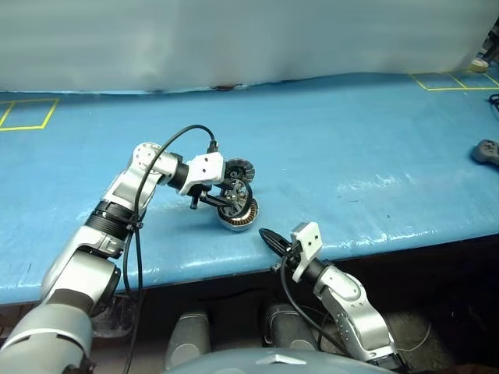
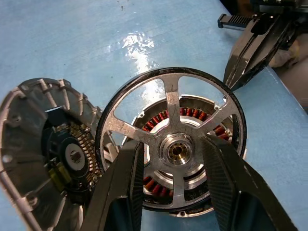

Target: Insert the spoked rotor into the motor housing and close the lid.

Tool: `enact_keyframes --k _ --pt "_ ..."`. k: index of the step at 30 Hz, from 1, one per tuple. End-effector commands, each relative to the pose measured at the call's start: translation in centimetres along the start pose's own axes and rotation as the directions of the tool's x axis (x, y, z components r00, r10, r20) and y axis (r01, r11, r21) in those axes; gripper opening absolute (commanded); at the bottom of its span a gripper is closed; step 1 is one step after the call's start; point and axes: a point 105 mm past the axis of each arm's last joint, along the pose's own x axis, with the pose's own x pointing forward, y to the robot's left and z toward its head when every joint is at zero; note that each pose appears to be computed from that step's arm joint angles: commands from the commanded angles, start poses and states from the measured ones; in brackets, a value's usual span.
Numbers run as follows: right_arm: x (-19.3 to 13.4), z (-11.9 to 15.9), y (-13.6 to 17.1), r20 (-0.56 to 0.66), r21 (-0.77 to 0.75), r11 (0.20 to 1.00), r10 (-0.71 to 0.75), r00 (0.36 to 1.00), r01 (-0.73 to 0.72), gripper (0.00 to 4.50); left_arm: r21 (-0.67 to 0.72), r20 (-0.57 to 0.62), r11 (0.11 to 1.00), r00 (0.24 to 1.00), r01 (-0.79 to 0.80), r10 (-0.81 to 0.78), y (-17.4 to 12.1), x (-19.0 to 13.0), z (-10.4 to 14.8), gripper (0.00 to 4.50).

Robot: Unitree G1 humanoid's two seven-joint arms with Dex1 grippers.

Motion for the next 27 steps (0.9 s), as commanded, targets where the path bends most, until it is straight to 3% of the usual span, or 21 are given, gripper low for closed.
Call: enact_keyframes --k 1,27 --pt "-0.1 1.4 0.0 0.067 -0.020 1.000 0.002 0.998 -0.001 0.00 0.052 -0.009 0.999 1.000 0.004 -0.003 0.5 -0.5 0.8 1.53" --pt "-0.5 1.2 -1.2 0.074 -0.064 0.998 -0.023 0.997 0.027 0.00 0.109 -0.057 0.989 0.994 0.096 -0.090 0.4 0.4 0.2 1.53"
